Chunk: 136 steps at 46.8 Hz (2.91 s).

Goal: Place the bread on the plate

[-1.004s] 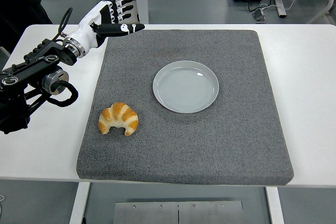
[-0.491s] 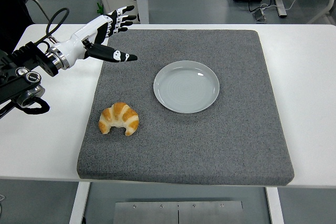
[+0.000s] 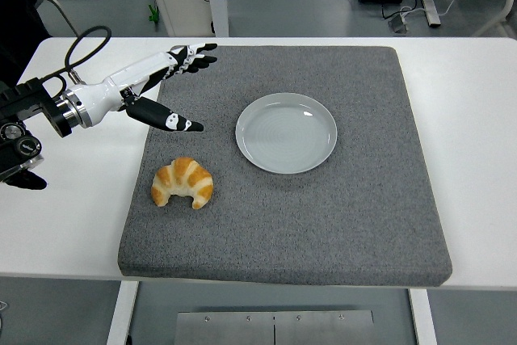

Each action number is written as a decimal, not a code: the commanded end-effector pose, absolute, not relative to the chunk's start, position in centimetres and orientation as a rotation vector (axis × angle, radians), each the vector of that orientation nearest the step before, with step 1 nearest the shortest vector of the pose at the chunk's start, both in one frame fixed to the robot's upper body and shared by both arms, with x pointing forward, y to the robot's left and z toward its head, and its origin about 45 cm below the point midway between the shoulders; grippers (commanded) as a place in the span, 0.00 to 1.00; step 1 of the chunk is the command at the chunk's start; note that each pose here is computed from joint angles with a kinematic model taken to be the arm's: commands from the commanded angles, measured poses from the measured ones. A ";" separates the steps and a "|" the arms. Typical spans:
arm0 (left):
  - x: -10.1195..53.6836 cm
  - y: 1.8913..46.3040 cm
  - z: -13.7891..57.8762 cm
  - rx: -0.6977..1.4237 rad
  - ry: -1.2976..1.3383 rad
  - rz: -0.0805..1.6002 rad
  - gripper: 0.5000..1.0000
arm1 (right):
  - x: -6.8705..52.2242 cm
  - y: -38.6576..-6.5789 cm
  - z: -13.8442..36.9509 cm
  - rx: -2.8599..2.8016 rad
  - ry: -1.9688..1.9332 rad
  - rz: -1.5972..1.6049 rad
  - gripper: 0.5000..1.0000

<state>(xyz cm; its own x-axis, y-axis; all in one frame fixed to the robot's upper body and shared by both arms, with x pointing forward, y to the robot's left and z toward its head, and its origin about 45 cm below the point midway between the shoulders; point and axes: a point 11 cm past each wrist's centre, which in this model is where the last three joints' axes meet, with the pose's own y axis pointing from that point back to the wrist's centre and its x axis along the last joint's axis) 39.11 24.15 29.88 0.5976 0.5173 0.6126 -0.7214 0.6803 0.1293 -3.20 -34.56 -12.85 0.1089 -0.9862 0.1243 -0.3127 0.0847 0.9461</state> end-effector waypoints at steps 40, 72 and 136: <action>36.1 26.8 25.7 0.636 -0.681 0.540 0.92 | -3.2 -34.6 -12.9 1.406 -1.383 -0.872 1.00; 34.3 26.1 21.8 0.675 -0.794 0.535 0.88 | -3.2 -34.6 -12.8 1.409 -1.382 -0.871 1.00; 34.8 25.0 20.3 0.664 -0.800 0.524 0.67 | -3.2 -34.6 -12.8 1.409 -1.382 -0.871 1.00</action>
